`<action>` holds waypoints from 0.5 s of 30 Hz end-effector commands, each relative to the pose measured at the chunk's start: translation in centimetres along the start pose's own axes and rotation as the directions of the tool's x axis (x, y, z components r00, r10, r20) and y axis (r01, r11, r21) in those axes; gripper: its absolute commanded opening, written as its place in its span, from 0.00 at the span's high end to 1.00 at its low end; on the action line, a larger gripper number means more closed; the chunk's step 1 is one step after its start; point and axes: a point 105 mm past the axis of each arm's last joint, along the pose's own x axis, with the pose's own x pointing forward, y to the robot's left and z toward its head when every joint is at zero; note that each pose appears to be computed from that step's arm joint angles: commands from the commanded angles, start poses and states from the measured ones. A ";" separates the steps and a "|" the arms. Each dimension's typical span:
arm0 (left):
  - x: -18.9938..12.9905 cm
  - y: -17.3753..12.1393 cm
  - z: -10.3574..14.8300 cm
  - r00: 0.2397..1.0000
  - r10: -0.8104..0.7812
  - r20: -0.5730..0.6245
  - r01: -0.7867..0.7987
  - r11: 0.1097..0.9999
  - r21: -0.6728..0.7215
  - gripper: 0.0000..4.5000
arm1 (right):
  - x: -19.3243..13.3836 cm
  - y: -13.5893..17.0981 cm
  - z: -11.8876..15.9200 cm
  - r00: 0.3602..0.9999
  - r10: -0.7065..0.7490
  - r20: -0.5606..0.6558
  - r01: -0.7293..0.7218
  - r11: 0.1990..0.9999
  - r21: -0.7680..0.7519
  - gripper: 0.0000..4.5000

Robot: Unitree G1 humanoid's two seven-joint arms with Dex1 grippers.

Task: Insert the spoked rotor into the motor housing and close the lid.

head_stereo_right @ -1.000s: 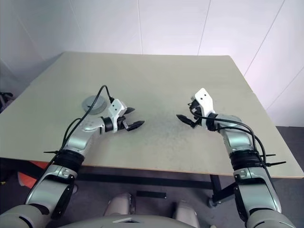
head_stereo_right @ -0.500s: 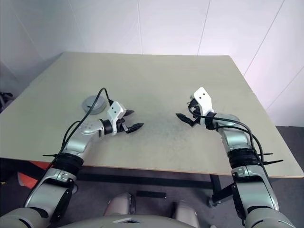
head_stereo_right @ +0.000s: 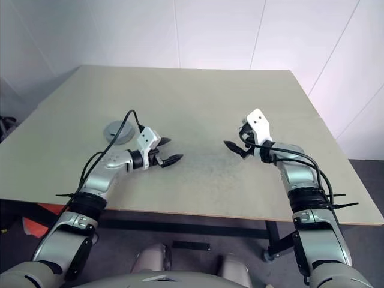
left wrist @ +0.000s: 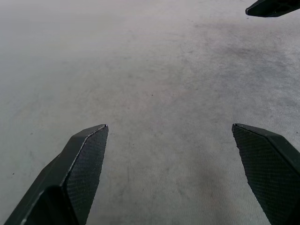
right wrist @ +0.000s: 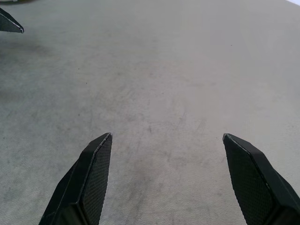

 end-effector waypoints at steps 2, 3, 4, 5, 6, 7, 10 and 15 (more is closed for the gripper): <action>0.1 0.4 1.8 0.998 0.009 0.056 -0.010 1.000 0.015 0.00 | -0.6 -1.4 1.5 0.998 -0.051 0.044 0.052 0.998 -0.033 0.05; 0.1 0.3 1.9 0.998 0.007 0.060 -0.008 1.000 0.014 0.00 | -0.6 -1.4 1.4 0.998 -0.050 0.042 0.051 0.998 -0.032 0.05; 0.2 0.3 2.0 0.998 0.007 0.063 -0.007 1.000 0.014 0.00 | -0.6 -1.3 1.4 0.998 -0.047 0.038 0.048 0.998 -0.034 0.05; 0.2 0.3 2.1 0.998 0.006 0.065 -0.007 1.000 0.015 0.00 | -0.6 -1.3 1.3 0.998 -0.044 0.036 0.045 0.998 -0.037 0.05; 0.2 0.3 2.1 0.998 0.008 0.069 -0.009 1.000 0.014 0.00 | -0.6 -1.3 1.3 0.998 -0.043 0.035 0.044 0.998 -0.038 0.05; 0.2 0.3 2.1 0.997 0.011 0.070 -0.011 1.000 0.012 0.00 | -0.5 -1.3 1.4 0.998 -0.044 0.035 0.046 0.998 -0.038 0.05; 0.2 0.3 2.0 0.998 0.014 0.068 -0.015 1.000 0.012 0.00 | -0.5 -1.4 1.5 0.998 -0.048 0.039 0.050 0.998 -0.036 0.05; 0.1 0.5 2.1 0.998 0.019 0.066 -0.020 1.000 0.015 0.00 | -0.4 -1.7 1.7 0.997 -0.062 0.045 0.064 0.997 -0.035 0.05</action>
